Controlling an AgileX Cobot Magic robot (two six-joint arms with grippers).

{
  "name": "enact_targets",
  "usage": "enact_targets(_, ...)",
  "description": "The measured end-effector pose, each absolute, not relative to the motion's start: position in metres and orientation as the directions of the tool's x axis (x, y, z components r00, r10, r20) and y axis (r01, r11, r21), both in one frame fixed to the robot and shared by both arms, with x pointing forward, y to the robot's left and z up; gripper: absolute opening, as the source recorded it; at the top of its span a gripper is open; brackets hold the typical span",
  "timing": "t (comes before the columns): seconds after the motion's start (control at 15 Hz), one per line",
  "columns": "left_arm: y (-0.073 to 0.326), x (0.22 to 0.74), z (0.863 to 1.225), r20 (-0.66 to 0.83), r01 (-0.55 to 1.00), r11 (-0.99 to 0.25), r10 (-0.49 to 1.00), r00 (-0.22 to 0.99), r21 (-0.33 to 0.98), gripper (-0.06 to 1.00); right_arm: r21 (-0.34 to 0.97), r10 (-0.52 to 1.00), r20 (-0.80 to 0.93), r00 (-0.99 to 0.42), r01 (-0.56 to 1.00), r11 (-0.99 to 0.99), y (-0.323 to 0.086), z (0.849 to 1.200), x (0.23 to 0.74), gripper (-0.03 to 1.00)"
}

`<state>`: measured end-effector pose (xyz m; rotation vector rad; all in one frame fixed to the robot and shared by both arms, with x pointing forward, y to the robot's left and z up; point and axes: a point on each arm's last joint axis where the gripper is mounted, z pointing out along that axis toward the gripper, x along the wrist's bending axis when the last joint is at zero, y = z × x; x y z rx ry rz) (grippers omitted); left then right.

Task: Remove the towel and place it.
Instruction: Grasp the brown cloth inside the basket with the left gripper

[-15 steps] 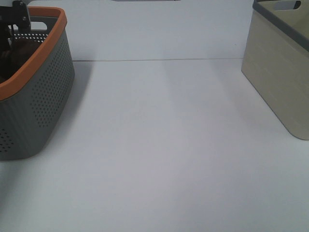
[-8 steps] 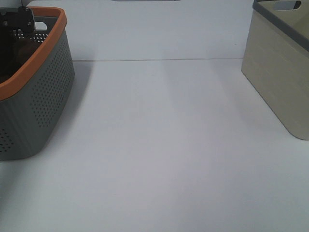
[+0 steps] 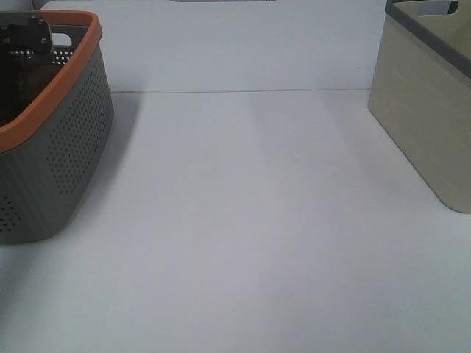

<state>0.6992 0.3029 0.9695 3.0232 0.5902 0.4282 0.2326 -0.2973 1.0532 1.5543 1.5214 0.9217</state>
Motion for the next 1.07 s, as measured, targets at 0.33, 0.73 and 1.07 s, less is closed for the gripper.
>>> enact_targets(0.33,0.303,0.705,0.963,0.289,0.361,-0.928,0.373,0.882,0.096,0.09,0.893,0.999,-0.013,0.030,0.451,-0.001,-0.297,1.053,0.233,0.74)
enact_targets(0.73,0.305,0.696,0.985,0.292,0.384,-0.920,0.388,0.874,0.074,0.00,0.893,0.999,-0.013,0.030,0.451,-0.001,-0.297,1.053,0.233,0.74)
enact_targets(1.07,0.304,0.658,1.099,0.495,0.363,-0.913,0.407,0.767,0.188,0.00,0.893,0.999,-0.013,0.030,0.451,-0.001,-0.297,1.053,0.233,0.74)
